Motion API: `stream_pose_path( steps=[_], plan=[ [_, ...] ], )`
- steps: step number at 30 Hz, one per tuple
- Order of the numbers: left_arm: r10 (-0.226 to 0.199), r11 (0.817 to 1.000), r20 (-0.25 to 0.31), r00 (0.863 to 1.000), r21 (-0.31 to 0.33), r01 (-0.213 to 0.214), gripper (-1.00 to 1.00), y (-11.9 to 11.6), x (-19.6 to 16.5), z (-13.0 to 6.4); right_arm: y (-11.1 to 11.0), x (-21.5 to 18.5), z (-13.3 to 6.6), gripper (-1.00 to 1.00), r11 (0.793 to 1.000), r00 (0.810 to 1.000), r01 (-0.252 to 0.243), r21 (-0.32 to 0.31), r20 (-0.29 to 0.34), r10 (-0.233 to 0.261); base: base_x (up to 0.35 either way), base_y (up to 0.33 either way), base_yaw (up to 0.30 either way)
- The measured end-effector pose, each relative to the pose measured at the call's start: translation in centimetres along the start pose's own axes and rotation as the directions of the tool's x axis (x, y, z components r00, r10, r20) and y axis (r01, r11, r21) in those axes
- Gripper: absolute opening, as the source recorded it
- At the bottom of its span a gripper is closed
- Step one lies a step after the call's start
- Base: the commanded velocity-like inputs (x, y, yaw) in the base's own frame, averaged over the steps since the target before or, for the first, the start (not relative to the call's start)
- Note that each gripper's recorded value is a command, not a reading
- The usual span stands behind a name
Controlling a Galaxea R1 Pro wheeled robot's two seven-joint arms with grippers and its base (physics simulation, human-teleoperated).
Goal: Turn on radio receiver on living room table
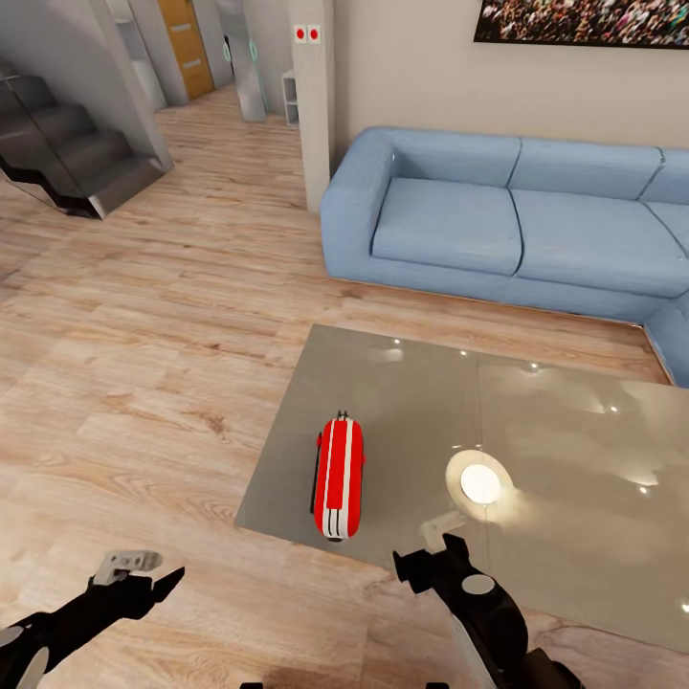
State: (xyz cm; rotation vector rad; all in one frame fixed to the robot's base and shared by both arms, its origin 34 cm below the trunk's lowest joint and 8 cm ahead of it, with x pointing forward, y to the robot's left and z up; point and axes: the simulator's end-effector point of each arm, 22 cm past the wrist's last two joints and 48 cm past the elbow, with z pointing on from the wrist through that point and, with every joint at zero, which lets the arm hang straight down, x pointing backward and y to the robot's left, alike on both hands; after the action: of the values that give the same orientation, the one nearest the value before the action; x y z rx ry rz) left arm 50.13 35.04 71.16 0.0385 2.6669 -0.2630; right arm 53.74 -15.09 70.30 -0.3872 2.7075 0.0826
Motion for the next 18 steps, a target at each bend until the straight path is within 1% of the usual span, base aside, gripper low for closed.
stream_pose_path(
  steps=[2, 5, 7, 9, 12, 15, 18],
  plan=[
    [0.001, 0.999, -0.006, 1.000, 0.035, 0.000, 1.00, -0.6, -0.1, 0.0, -0.2, -0.8, 0.0, 1.00, 1.000, 1.000, 0.003, 0.003, 0.009, -0.003, 0.000, 0.000, 0.000],
    [0.002, 0.998, -0.007, 1.000, 0.058, -0.001, 1.00, -1.1, -0.4, 0.0, -0.7, -2.4, 0.0, 1.00, 1.000, 0.999, 0.007, 0.010, 0.032, -0.007, 0.000, 0.000, 0.000],
    [0.005, 0.998, -0.001, 1.000, 0.059, -0.004, 1.00, -1.1, -0.9, 0.1, -1.0, -3.3, 0.0, 1.00, 1.000, 0.999, 0.008, 0.014, 0.048, -0.008, 0.000, 0.000, 0.000],
    [0.007, 0.998, 0.013, 1.000, 0.059, -0.008, 1.00, -1.1, -1.7, 0.3, -1.6, -5.7, 0.0, 1.00, 1.000, 0.996, 0.009, 0.025, 0.090, -0.011, 0.000, 0.000, 0.000],
    [0.012, 0.998, 0.012, 1.000, 0.057, -0.012, 1.00, -1.2, -1.7, 0.5, -2.1, -7.4, -0.1, 1.00, 0.999, 0.993, 0.010, 0.035, 0.118, -0.014, 0.000, 0.000, 0.000],
    [0.029, 0.999, 0.007, 1.000, 0.040, -0.029, 1.00, -1.2, -1.5, 0.8, -2.3, -7.8, -0.1, 1.00, 0.999, 0.992, 0.011, 0.039, 0.122, -0.016, 0.000, 0.000, 0.000],
    [0.036, 0.999, 0.005, 0.999, 0.034, -0.036, 1.00, -1.5, -1.4, 0.9, -2.3, -7.9, -0.1, 1.00, 0.999, 0.992, 0.011, 0.039, 0.125, -0.016, 0.000, 0.000, 0.000]
  ],
)
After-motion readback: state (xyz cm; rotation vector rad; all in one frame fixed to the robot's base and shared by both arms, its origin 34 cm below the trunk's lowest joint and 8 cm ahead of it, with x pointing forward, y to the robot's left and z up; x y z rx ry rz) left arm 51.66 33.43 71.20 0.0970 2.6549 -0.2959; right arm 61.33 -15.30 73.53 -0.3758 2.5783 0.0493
